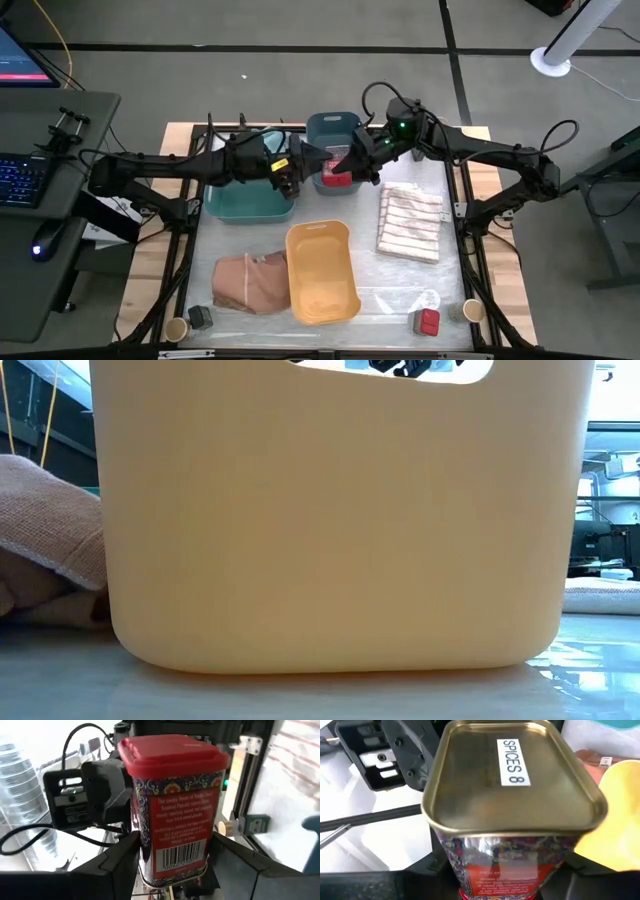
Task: Sort spices by type
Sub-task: Put the top red seasoning can into the green bin
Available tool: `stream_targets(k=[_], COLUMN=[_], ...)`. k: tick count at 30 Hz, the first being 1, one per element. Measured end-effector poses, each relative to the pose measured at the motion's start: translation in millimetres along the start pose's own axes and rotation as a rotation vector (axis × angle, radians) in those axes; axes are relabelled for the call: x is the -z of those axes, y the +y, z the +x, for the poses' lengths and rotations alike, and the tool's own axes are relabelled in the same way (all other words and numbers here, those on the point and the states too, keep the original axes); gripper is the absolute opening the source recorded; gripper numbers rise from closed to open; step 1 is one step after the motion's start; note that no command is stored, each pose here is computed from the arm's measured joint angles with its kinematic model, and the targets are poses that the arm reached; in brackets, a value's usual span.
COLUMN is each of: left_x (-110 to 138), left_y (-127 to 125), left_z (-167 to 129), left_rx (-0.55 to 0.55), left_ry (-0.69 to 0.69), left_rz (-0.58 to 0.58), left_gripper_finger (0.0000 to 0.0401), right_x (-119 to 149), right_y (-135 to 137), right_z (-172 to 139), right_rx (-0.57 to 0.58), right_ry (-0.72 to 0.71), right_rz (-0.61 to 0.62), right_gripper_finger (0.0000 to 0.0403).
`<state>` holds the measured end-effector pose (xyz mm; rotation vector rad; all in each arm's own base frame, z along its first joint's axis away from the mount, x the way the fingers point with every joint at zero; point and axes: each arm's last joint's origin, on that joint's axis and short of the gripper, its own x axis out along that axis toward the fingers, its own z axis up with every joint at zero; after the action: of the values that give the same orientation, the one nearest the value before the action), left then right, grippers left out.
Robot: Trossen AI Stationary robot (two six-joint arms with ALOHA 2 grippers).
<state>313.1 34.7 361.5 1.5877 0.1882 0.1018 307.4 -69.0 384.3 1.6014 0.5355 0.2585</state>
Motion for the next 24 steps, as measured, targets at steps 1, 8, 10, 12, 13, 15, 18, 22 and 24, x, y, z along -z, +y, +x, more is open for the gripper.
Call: stream_targets(k=[1,8,10,12,13,15,18,22,24], left_x=[0.0,-3.1,-8.5,-14.0,-16.1,-19.1,-21.8,-23.1,-24.3], left_y=[0.4,2.2,2.6,3.2,3.4,3.7,3.6,3.8,3.8], left_z=[0.0,-0.5,-1.0,-1.6,-2.0,-2.5,-3.0,-3.3,-3.7], left_rx=[-0.004,-0.02,-0.024,-0.028,-0.028,-0.028,-0.023,-0.027,-0.028], left_ry=[0.0,-0.067,-0.086,-0.102,-0.108,-0.115,-0.118,-0.024,0.008], left_rz=[-0.009,-0.02,-0.021,-0.021,-0.021,-0.031,-0.097,-0.122,-0.081], left_gripper_finger=[0.0214,0.0214,0.0214,0.0214,0.0214,0.0214,0.0214,0.0214,0.0214], right_x=[0.3,1.4,2.5,3.8,4.0,4.2,4.0,3.1,2.8], right_y=[0.4,3.4,3.7,4.4,4.7,4.8,4.7,4.8,4.7], right_z=[0.1,-0.2,0.1,0.7,0.8,0.8,0.6,0.3,0.4], right_rx=[-0.003,-0.029,-0.033,-0.039,-0.041,-0.041,-0.042,-0.042,-0.043], right_ry=[0.001,0.055,0.089,0.113,0.116,0.119,0.119,0.103,0.099], right_rz=[-0.006,-0.038,-0.044,-0.052,-0.054,-0.055,-0.06,-0.06,-0.063], right_gripper_finger=[0.0192,0.019,0.0196,0.02,0.02,0.0196,0.0188,0.019,0.0194])
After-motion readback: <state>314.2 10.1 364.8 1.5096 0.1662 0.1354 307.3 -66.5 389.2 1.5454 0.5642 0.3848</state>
